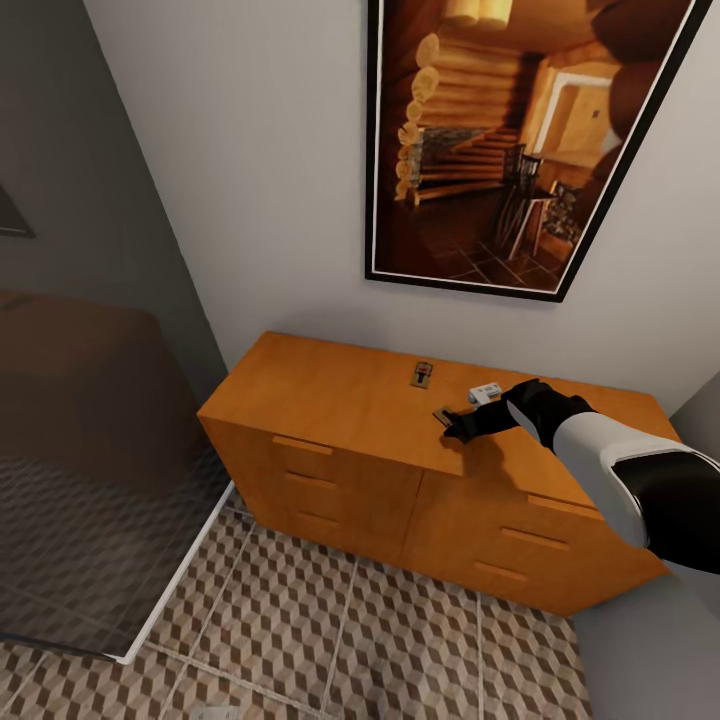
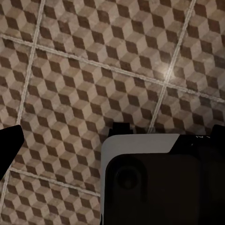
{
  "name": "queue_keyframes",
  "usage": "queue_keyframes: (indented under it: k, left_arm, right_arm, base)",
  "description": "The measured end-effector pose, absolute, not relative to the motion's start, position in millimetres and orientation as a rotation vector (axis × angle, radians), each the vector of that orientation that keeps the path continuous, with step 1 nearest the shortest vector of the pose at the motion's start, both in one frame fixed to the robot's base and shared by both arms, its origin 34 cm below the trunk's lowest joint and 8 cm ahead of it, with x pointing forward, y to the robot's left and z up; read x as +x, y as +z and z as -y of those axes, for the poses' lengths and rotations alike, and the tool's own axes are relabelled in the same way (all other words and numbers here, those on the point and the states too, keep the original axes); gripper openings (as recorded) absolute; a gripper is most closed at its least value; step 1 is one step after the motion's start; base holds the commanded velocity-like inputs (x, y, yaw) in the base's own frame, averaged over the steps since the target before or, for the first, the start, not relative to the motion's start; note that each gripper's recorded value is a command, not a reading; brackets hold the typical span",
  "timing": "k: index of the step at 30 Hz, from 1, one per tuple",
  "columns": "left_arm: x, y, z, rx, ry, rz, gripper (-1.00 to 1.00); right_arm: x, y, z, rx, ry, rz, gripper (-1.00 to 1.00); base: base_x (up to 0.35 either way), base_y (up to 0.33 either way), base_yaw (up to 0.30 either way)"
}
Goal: Take the four mousetraps from the cabinet in the bathroom and place them on the bathroom floor. Make sure all four end up on the same floor surface, and ensure that at least two of them are either under or directly next to the same bathroom sink.
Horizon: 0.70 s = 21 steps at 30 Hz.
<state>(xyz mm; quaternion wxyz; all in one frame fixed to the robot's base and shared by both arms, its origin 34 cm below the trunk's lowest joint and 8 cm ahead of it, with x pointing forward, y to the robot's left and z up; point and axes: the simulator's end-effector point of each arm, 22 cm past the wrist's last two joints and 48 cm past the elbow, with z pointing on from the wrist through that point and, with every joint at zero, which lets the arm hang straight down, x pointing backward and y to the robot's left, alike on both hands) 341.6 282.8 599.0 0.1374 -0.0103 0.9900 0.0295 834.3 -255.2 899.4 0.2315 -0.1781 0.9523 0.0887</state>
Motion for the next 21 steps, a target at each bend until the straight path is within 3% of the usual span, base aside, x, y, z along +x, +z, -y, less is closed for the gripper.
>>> queue_keyframes:
  k: [21]
  left_arm:
    - [341.5, 598.9, -282.8, -0.03, 0.085, -2.865, 1.0]
  right_arm:
    - [834.2, 899.4, 255.2, -0.49, 0.245, -2.618, 1.0]
  base:
    - [0.0, 0.0, 0.0]
